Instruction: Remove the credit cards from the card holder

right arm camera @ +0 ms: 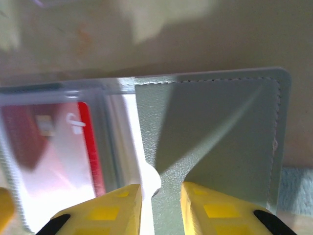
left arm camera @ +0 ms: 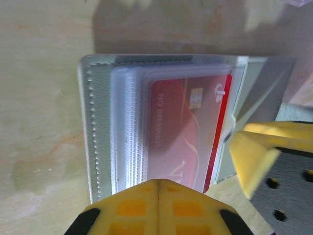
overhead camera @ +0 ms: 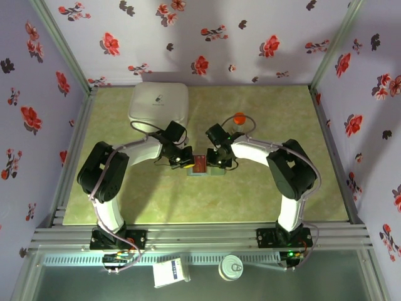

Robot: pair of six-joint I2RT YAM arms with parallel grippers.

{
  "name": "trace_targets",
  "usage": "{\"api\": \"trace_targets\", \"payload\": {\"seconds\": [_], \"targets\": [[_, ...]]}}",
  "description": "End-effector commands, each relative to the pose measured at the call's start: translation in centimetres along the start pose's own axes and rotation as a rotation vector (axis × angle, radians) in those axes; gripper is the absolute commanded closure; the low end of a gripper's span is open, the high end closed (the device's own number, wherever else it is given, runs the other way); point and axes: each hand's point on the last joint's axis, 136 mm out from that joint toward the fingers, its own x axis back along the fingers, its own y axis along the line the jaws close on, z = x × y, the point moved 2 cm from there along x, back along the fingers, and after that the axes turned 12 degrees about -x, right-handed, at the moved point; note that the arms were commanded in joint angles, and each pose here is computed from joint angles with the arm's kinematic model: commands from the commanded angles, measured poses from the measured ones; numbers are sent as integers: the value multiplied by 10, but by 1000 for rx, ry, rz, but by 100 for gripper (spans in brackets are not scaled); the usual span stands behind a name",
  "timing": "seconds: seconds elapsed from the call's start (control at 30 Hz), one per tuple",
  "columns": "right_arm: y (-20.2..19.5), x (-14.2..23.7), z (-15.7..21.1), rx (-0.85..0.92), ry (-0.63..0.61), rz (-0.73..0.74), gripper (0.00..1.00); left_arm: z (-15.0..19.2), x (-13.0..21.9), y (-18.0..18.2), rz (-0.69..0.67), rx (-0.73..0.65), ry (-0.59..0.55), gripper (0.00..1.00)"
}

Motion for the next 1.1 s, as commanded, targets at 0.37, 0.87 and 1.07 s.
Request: {"api": "trace_targets", "payload": {"seconds": [0.37,0.87,1.07], "targets": [[11,7,3,-52,18,-80,74,-6,6,-2,-37,-36,-8,100],[43,17,-2,-30,12,-252,80,-5,3,2,-48,-35,-13,100],[47,9,-2,-36,22,-281,81,-8,-1,10,-97,-38,-12,100]]}}
